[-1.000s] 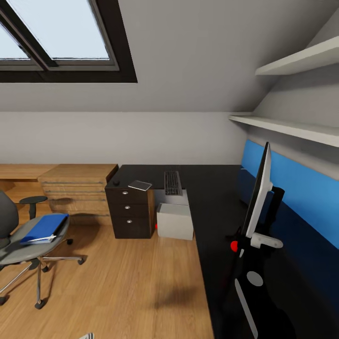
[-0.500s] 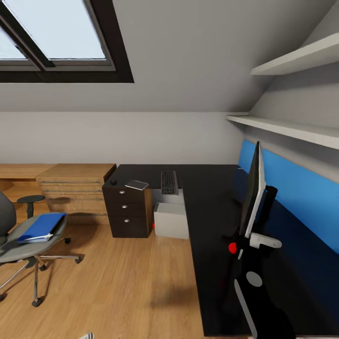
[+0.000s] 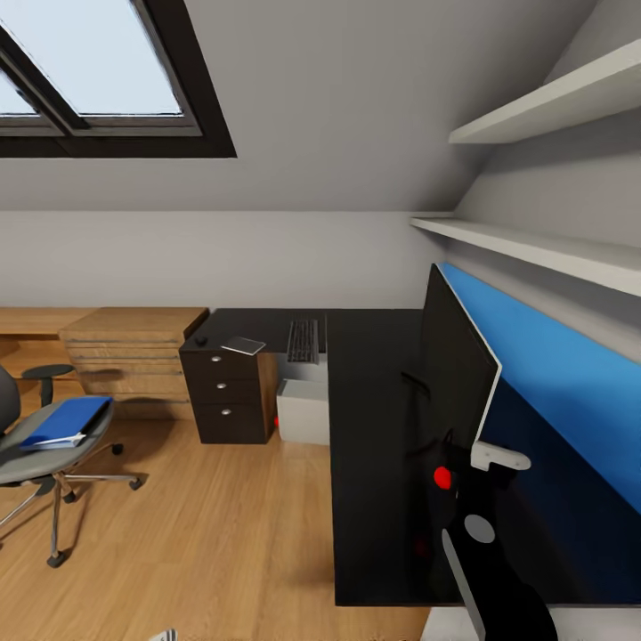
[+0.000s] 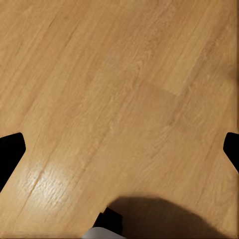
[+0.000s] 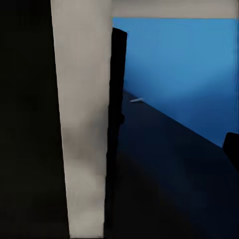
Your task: In the bedroom, organize the workspace by keeping the computer under the desk, ensuring the monitor is on the desk, placing the keyboard on the desk next to the monitor, placing the mouse on the desk next to the keyboard, moving the folder from the swivel chair onto the desk next to the mouse, stacking the notebook on top of the folder with the pen on top of the notebook, and positioning the swivel chair next to the desk.
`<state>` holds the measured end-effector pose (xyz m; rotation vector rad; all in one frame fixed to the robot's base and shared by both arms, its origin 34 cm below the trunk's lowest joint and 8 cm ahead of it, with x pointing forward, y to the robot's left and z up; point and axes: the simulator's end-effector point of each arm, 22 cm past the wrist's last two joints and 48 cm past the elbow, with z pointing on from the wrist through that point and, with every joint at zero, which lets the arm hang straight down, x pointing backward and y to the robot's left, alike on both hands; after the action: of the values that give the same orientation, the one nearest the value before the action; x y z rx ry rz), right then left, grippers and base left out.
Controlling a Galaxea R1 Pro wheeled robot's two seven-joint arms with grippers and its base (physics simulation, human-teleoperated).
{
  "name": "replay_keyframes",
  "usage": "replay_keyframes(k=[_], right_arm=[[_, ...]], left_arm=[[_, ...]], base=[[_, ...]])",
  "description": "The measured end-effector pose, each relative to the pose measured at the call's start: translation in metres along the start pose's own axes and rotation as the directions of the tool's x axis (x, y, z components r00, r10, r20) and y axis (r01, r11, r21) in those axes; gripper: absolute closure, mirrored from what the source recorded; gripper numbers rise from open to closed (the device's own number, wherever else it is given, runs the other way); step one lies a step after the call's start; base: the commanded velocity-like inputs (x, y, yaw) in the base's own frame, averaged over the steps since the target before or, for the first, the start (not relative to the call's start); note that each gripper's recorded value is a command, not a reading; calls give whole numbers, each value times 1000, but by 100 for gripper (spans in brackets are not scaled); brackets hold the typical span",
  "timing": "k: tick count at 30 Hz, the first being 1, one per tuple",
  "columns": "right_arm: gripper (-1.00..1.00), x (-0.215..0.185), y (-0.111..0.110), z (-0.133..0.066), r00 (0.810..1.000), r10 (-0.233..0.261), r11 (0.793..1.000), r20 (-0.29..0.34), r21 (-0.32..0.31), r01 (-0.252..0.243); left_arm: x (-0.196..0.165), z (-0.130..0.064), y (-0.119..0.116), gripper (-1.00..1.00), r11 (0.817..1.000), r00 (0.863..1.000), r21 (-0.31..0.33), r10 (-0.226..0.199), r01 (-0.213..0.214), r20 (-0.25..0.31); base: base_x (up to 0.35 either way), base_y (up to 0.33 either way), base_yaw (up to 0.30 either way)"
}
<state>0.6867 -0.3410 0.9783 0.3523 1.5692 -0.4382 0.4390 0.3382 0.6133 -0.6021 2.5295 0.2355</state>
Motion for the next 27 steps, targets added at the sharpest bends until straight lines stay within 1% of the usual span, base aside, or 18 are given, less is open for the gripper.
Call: replay_keyframes(k=[9,13,20,27], right_arm=[[-100,1,1,0,1000,-1,1000,-2,-2,1],[-100,1,1,0,1000,-1,1000,-2,-2,1],[-100,1,1,0,1000,-2,1000,-2,-2,2],[-100,1,1,0,1000,-3,1000,-1,-2,3]], left_arm=[[0,0,0,-100,1000,1000,-1,-2,2,0],[0,0,0,-100,1000,1000,-1,-2,2,0],[0,0,0,-100,1000,1000,-1,-2,2,0],[0,0,0,-100,1000,1000,-1,-2,2,0]], base=[[-8,-22,0],[0,-241,0],[0,-89,0],[0,-221,0]])
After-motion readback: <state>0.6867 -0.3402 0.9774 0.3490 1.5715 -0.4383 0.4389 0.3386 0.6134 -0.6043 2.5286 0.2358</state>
